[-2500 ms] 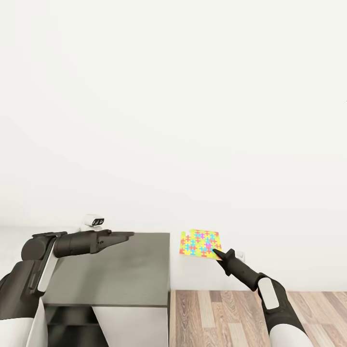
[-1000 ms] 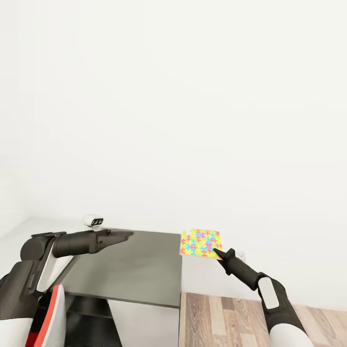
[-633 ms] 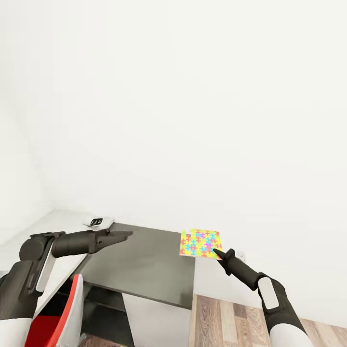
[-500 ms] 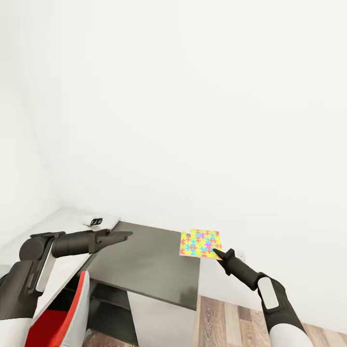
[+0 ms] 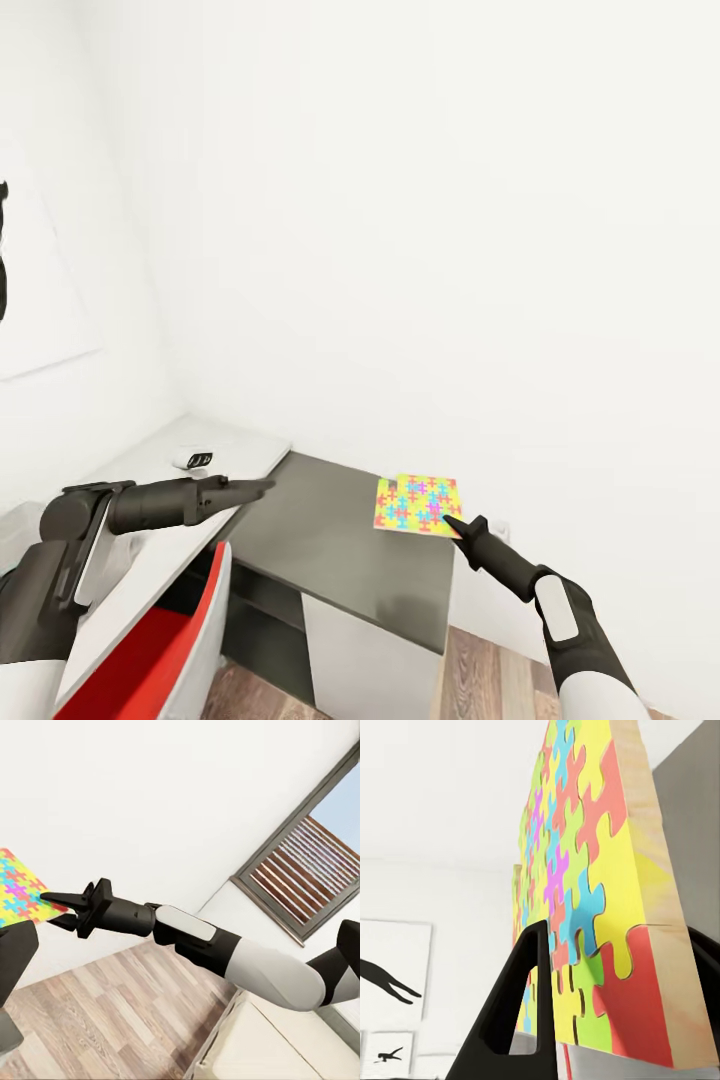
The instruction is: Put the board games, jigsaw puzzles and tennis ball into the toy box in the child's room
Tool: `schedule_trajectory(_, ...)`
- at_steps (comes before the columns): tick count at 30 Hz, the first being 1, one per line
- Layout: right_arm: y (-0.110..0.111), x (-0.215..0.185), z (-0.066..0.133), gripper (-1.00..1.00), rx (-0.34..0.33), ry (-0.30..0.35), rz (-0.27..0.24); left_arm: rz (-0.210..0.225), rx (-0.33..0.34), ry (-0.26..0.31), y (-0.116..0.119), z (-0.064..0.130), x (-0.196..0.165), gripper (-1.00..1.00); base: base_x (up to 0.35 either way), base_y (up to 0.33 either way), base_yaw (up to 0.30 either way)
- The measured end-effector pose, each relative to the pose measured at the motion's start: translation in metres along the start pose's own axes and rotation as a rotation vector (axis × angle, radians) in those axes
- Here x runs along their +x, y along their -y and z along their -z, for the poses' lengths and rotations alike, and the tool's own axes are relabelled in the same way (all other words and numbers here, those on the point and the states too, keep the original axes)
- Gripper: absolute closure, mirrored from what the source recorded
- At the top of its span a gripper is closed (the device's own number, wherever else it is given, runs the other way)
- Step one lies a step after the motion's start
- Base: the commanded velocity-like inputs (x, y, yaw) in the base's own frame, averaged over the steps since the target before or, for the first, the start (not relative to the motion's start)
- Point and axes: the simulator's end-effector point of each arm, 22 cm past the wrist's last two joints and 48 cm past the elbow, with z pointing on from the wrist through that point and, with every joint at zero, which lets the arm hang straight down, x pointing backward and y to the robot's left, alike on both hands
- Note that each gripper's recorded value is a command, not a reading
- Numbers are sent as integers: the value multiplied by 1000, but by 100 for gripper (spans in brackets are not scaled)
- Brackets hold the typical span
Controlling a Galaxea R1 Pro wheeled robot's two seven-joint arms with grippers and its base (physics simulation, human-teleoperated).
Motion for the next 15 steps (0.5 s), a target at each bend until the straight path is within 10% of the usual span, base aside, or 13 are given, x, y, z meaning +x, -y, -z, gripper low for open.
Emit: schedule_trajectory(15,0,-1,0,100,-1,6,4,-1,-4,1,-1,1,0,-100,0,0,290)
